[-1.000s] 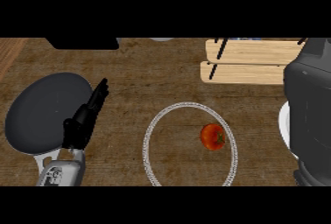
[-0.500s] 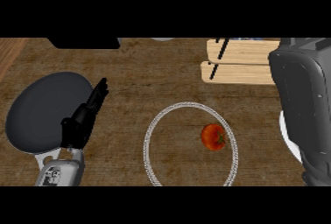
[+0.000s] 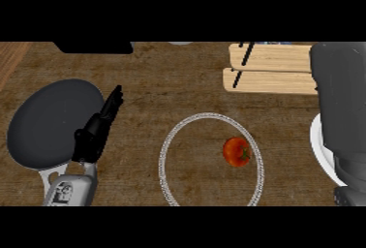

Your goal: Pick the cupcake from the placemat and place it in the tiered shelf

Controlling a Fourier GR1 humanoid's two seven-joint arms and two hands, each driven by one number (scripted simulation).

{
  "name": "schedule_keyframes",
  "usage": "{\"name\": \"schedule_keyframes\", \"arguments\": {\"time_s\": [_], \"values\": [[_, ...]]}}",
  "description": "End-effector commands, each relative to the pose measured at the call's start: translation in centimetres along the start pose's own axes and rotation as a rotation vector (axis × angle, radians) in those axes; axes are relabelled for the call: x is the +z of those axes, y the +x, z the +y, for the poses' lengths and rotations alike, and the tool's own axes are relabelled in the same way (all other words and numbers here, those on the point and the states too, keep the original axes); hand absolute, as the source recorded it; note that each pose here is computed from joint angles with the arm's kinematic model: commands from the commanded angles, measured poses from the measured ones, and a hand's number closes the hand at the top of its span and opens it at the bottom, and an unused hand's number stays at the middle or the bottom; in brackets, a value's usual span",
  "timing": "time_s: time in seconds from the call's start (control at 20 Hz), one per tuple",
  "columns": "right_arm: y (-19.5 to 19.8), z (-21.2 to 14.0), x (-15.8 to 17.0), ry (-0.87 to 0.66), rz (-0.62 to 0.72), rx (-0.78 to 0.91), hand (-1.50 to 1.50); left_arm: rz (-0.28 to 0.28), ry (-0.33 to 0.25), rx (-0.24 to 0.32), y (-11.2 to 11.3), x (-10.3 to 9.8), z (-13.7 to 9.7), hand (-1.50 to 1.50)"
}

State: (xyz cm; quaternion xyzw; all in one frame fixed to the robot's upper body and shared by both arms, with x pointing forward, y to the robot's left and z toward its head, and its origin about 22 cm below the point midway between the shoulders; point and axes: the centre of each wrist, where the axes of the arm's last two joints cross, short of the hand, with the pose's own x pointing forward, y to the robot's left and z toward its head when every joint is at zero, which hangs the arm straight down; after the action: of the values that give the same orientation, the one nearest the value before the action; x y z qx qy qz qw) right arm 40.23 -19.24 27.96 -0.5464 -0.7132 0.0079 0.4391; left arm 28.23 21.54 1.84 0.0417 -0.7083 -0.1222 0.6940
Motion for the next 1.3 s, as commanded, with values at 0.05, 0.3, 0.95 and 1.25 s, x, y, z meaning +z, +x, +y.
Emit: {"name": "schedule_keyframes", "arguments": {"time_s": [0.05, 0.3, 0.95, 1.25], "values": [[-1.2, 2.7, -0.2, 0.003, 0.010, -0.056, 1.50, -0.003, 0.020, -0.006, -1.6, 0.4, 0.2, 0.00], [-3.7, 0.3, -4.0, -0.006, 0.003, -0.060, 1.50, 0.005, 0.000, 0.021, 0.2, -0.2, 1.2, 0.00], [-7.4, 0.2, -2.4, -0.114, 0.228, 0.087, -1.50, 0.001, 0.002, 0.013, -1.9, 1.7, 0.6, 0.00], [-7.3, -3.2, -2.1, -0.086, 0.235, -0.070, -1.50, 0.005, 0.024, -0.005, -0.7, -0.5, 1.5, 0.00]]}}
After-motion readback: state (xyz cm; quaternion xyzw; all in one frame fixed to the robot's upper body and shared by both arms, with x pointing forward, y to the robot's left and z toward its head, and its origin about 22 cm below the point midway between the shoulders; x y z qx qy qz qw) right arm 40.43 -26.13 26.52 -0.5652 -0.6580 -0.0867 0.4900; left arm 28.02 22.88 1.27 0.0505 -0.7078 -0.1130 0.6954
